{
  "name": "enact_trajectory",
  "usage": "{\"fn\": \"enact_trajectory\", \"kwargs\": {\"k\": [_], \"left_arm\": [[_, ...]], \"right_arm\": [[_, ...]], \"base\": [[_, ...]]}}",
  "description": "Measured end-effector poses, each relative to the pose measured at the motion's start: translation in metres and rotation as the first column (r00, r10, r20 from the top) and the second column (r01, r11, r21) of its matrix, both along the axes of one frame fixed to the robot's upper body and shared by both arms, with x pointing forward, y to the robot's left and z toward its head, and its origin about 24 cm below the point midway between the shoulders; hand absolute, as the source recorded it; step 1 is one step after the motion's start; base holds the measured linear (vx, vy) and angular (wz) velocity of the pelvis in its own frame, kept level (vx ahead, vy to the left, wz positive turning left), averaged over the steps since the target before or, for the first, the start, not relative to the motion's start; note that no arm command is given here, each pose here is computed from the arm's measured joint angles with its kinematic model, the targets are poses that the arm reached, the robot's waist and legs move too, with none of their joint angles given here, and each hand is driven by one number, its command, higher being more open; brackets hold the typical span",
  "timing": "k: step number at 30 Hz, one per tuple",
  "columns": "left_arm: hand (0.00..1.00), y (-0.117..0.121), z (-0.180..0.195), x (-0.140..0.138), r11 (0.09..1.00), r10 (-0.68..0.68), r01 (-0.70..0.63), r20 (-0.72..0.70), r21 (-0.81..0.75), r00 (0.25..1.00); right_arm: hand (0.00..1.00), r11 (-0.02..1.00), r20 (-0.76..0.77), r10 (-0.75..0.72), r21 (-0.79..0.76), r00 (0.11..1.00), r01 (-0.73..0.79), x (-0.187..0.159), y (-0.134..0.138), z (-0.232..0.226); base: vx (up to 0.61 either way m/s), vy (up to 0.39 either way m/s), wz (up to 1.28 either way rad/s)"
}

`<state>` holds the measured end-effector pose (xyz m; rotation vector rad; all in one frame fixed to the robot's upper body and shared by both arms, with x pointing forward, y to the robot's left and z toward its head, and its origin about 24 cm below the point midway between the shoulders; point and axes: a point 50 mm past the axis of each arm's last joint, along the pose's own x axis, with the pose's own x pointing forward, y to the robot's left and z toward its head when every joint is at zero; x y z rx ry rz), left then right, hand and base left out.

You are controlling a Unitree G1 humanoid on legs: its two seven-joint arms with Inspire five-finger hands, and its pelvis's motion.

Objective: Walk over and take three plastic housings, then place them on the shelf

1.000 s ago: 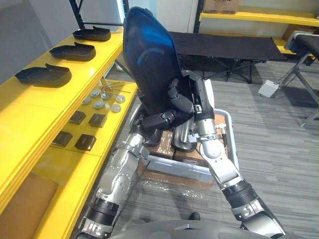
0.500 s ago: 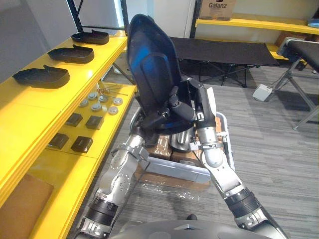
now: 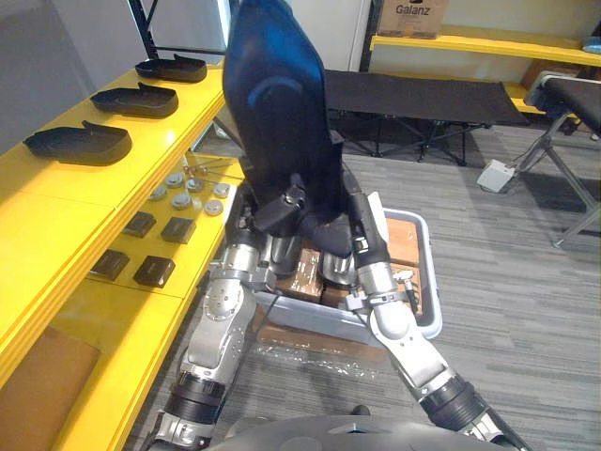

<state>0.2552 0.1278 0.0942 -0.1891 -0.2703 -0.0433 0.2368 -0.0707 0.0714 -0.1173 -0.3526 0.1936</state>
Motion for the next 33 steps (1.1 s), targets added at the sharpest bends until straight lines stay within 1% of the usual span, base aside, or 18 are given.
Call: {"fn": "enact_trajectory", "kwargs": {"k": [2,3,6,8,9,11,14,17,21,23,25,26,27,29,30,33], "left_arm": [[0.0,0.001,0.01,-0.006,0.995,0.088,-0.09,0.08,0.033,0.993],[0.0,0.001,0.013,-0.007,0.993,0.105,-0.109,0.094,0.035,0.99],[0.0,0.008,0.018,-0.018,0.977,0.209,-0.214,0.145,0.02,0.967],[0.0,0.014,0.016,-0.026,0.952,0.301,-0.306,0.15,0.015,0.942],[0.0,0.016,0.015,-0.028,0.946,0.321,-0.325,0.142,0.007,0.936],[0.0,0.021,0.009,-0.032,0.925,0.38,-0.381,0.105,-0.014,0.919],[0.0,0.023,0.005,-0.035,0.913,0.409,-0.408,0.08,-0.028,0.909],[0.0,0.024,0.002,-0.038,0.9,0.435,-0.432,0.056,-0.052,0.899],[0.0,0.032,-0.002,-0.041,0.871,0.482,-0.478,0.006,-0.115,0.876],[0.0,0.045,-0.009,-0.05,0.844,0.528,-0.527,-0.023,-0.101,0.849],[0.0,0.059,-0.017,-0.059,0.816,0.567,-0.571,-0.062,-0.09,0.821],[0.0,0.069,-0.022,-0.065,0.802,0.582,-0.589,-0.092,-0.1,0.808],[0.0,0.073,-0.025,-0.068,0.795,0.587,-0.596,-0.108,-0.111,0.803],[0.0,0.088,-0.033,-0.079,0.76,0.612,-0.632,-0.161,-0.149,0.774],[0.0,0.091,-0.034,-0.081,0.749,0.622,-0.644,-0.169,-0.154,0.764],[0.0,0.113,-0.042,-0.102,0.675,0.691,-0.72,-0.206,-0.16,0.693]], "right_arm": [[1.0,1.0,-0.008,-0.003,0.012,1.0,0.003,-0.003,0.004,-0.002],[1.0,1.0,-0.007,-0.018,0.014,1.0,0.018,-0.004,0.004,-0.002],[1.0,0.985,-0.003,-0.131,0.115,0.991,0.131,-0.003,0.003,0.004],[1.0,0.935,0.018,-0.287,0.224,0.958,0.276,-0.001,-0.018,0.019],[1.0,0.919,0.026,-0.324,0.244,0.946,0.309,-0.001,-0.025,0.022],[1.0,0.861,0.043,-0.436,0.31,0.899,0.403,-0.005,-0.05,0.033],[1.0,0.824,0.03,-0.496,0.333,0.868,0.459,-0.01,-0.072,0.034],[1.0,0.85,-0.022,-0.433,0.323,0.901,0.416,-0.018,-0.075,0.024],[1.0,0.904,-0.151,-0.259,0.309,0.954,0.295,-0.028,-0.073,0.001],[1.0,0.92,-0.187,-0.178,0.317,0.966,0.231,-0.029,-0.07,-0.005],[1.0,0.932,-0.216,-0.134,0.305,0.967,0.197,-0.028,-0.068,-0.012],[1.0,0.944,-0.239,-0.133,0.265,0.962,0.197,-0.028,-0.067,-0.019],[1.0,0.95,-0.254,-0.138,0.241,0.957,0.201,-0.028,-0.067,-0.024],[1.0,0.966,-0.334,-0.149,0.154,0.931,0.21,-0.029,-0.066,-0.045],[1.0,0.968,-0.35,-0.156,0.134,0.924,0.214,-0.03,-0.068,-0.05],[1.0,0.975,-0.378,-0.143,0.104,0.915,0.195,-0.026,-0.066,-0.057]], "base": [[0.0,0.0,0.0],[0.0,0.0,0.05],[0.0,0.0,0.01],[0.0,0.0,-0.06],[0.0,0.0,-0.09],[-0.02,0.023,-0.12],[-0.03,0.03,-0.16],[-0.01,0.021,-0.22],[0.03,0.028,-0.21],[0.03,0.027,0.03],[0.02,0.03,0.28],[0.02,0.046,0.51],[0.02,0.044,0.69],[0.03,0.051,0.82],[0.03,0.054,0.79],[0.03,0.071,0.62]]}}
